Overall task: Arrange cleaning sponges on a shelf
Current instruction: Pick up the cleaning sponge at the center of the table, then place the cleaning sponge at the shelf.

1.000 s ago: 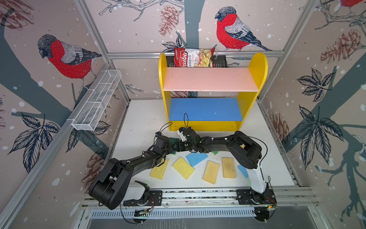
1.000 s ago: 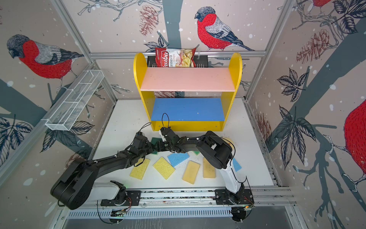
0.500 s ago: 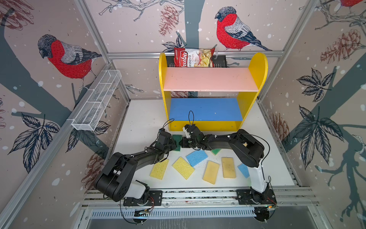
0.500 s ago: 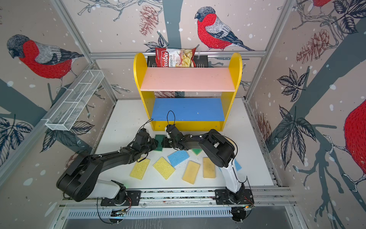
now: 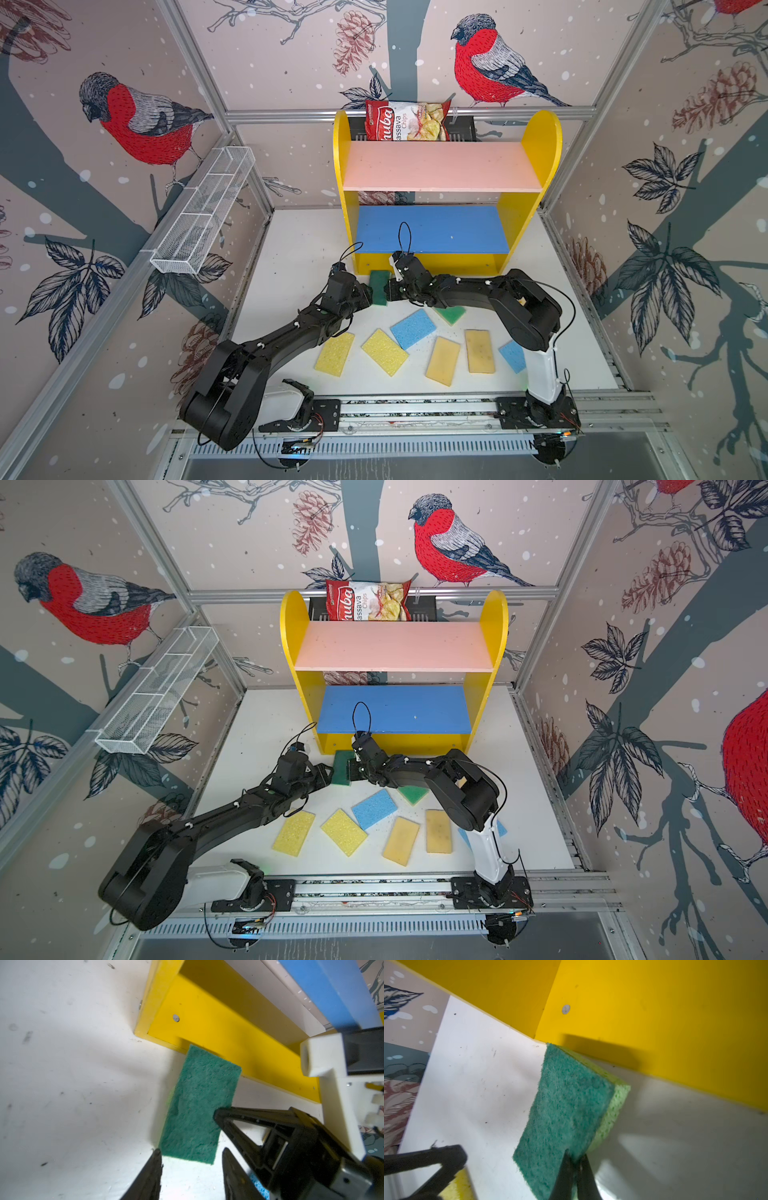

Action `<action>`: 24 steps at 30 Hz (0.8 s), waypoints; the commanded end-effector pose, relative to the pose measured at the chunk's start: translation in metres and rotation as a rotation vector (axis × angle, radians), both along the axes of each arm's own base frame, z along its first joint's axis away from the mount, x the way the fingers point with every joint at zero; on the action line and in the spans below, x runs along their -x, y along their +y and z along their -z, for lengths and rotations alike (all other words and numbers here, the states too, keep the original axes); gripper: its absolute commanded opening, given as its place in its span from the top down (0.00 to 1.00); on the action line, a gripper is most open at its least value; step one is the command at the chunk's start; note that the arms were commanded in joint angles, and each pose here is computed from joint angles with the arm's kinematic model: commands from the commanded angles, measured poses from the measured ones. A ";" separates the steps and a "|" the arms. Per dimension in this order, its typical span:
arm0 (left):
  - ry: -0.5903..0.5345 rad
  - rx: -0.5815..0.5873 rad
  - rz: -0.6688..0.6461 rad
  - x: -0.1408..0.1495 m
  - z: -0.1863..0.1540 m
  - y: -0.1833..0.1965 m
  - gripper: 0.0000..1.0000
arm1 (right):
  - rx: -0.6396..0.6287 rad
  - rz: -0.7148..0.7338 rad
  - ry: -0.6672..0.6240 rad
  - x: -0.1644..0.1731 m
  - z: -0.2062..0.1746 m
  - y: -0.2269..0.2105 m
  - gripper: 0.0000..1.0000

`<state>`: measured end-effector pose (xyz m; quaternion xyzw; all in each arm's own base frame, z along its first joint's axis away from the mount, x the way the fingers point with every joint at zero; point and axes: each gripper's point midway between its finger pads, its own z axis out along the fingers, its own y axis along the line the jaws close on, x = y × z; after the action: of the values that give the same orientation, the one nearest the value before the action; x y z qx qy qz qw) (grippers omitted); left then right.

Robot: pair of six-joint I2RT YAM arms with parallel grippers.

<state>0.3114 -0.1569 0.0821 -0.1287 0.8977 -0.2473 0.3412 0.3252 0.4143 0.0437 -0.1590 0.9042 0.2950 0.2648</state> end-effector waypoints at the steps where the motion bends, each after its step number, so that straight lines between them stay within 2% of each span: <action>1: -0.003 -0.024 -0.030 0.004 0.002 0.010 0.52 | 0.060 0.056 -0.107 -0.018 -0.008 -0.011 0.99; 16: -0.013 -0.070 -0.072 0.017 -0.001 0.028 0.51 | 0.178 0.159 -0.333 -0.030 -0.016 -0.014 0.98; 20: -0.016 -0.073 -0.081 0.021 0.001 0.032 0.51 | 0.198 0.198 -0.350 -0.035 -0.017 -0.017 0.97; 24: -0.024 -0.077 -0.085 0.023 0.000 0.035 0.51 | 0.220 0.219 -0.364 -0.041 -0.015 -0.019 0.87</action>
<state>0.2883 -0.1260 0.0817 -0.1503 0.8964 -0.2067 0.3620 0.3561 0.4007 0.0555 -0.1475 0.8850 0.1567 0.4130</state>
